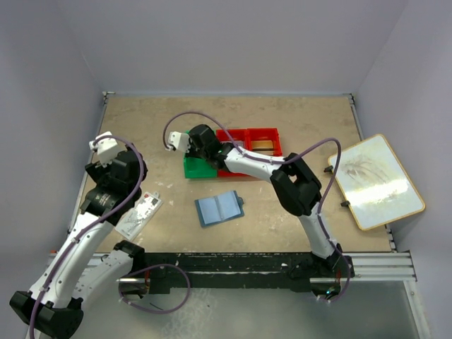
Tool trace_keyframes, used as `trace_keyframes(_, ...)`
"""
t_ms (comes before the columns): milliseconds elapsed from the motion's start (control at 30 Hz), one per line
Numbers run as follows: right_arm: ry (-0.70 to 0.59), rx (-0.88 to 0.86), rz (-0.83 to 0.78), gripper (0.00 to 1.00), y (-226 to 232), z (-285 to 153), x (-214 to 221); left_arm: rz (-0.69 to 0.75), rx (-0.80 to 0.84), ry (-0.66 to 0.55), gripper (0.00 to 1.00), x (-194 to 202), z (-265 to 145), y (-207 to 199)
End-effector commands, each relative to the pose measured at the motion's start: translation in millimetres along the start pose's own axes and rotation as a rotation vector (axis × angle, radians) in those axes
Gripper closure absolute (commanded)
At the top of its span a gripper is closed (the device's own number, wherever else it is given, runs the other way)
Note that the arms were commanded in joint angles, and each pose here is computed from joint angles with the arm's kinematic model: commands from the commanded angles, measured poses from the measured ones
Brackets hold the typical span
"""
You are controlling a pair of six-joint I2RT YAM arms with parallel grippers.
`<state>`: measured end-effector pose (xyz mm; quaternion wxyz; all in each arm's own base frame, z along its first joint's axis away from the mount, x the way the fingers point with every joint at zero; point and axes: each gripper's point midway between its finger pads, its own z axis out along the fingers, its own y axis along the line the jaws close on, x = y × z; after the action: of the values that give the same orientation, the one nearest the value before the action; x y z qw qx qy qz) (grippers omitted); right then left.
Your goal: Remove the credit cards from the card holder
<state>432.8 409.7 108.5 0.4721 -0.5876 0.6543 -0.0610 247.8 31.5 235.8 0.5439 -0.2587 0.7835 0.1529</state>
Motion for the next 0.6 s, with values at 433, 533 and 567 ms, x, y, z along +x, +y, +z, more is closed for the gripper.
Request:
trace_keyframes(433, 0.061, 0.057, -0.197, 0.94, -16.0, 31.7, 11.6, -0.017, -0.009, -0.033, 0.13, -9.9, 0.6, 0.4)
trace_keyframes(533, 0.059, 0.039, -0.219, 0.92, -11.4, 33.1, 14.7, -0.017, -0.010, -0.035, 0.13, -10.4, 0.7, 0.4)
trace_keyframes(567, 0.058, 0.033, -0.219, 0.90, -10.5, 33.3, 15.6, -0.015, -0.010, -0.035, 0.13, -10.0, 1.1, 0.3)
